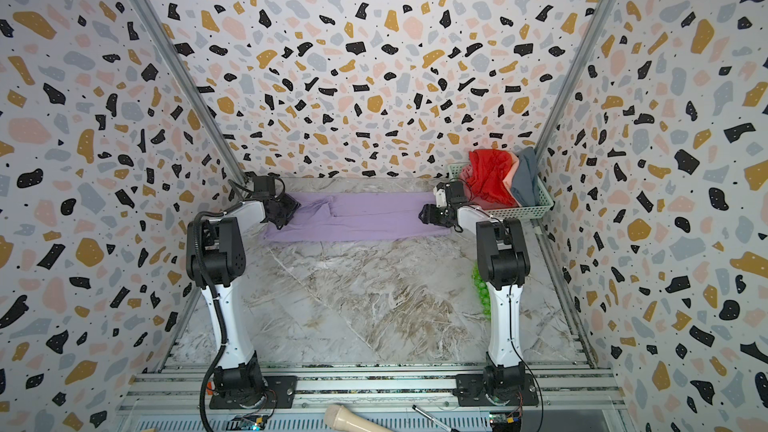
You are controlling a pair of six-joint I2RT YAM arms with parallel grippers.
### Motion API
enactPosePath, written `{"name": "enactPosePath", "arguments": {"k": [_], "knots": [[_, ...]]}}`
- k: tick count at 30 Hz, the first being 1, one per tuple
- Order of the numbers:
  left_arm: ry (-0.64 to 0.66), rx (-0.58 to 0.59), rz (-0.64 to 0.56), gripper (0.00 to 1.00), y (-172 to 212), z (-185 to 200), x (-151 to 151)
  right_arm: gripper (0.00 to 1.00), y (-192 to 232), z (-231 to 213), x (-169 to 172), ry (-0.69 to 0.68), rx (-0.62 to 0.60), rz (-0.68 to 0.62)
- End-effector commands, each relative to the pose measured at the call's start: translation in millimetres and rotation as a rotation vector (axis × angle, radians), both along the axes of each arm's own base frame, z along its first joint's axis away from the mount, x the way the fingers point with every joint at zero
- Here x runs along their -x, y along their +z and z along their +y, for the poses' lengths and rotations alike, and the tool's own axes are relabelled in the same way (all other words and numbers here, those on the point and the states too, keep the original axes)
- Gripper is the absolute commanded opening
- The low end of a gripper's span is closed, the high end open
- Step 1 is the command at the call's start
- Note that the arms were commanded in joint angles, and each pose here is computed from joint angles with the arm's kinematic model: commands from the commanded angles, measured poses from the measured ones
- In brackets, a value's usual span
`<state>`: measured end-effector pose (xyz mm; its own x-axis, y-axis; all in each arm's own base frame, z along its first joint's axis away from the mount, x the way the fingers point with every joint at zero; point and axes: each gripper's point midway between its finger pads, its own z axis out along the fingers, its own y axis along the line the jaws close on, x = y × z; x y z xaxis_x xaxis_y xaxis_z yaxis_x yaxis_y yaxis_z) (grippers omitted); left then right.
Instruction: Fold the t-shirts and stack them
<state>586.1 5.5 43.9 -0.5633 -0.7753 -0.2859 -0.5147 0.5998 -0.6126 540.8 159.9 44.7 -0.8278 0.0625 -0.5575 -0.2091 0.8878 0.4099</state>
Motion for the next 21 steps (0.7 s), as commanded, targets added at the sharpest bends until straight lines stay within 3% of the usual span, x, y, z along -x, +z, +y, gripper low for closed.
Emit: {"name": "enactPosePath", "arguments": {"k": [1,16,21], "knots": [[0.002,0.058,-0.050,0.53,13,-4,-18,0.69,-8,-12,11,-0.014,0.072,0.057],[0.023,0.006,-0.022,0.51,12,5,-25,0.69,-31,-20,21,-0.018,0.130,0.109],[0.014,0.058,-0.102,0.50,16,-1,-47,0.69,-31,-21,21,-0.013,0.137,0.112]]}}
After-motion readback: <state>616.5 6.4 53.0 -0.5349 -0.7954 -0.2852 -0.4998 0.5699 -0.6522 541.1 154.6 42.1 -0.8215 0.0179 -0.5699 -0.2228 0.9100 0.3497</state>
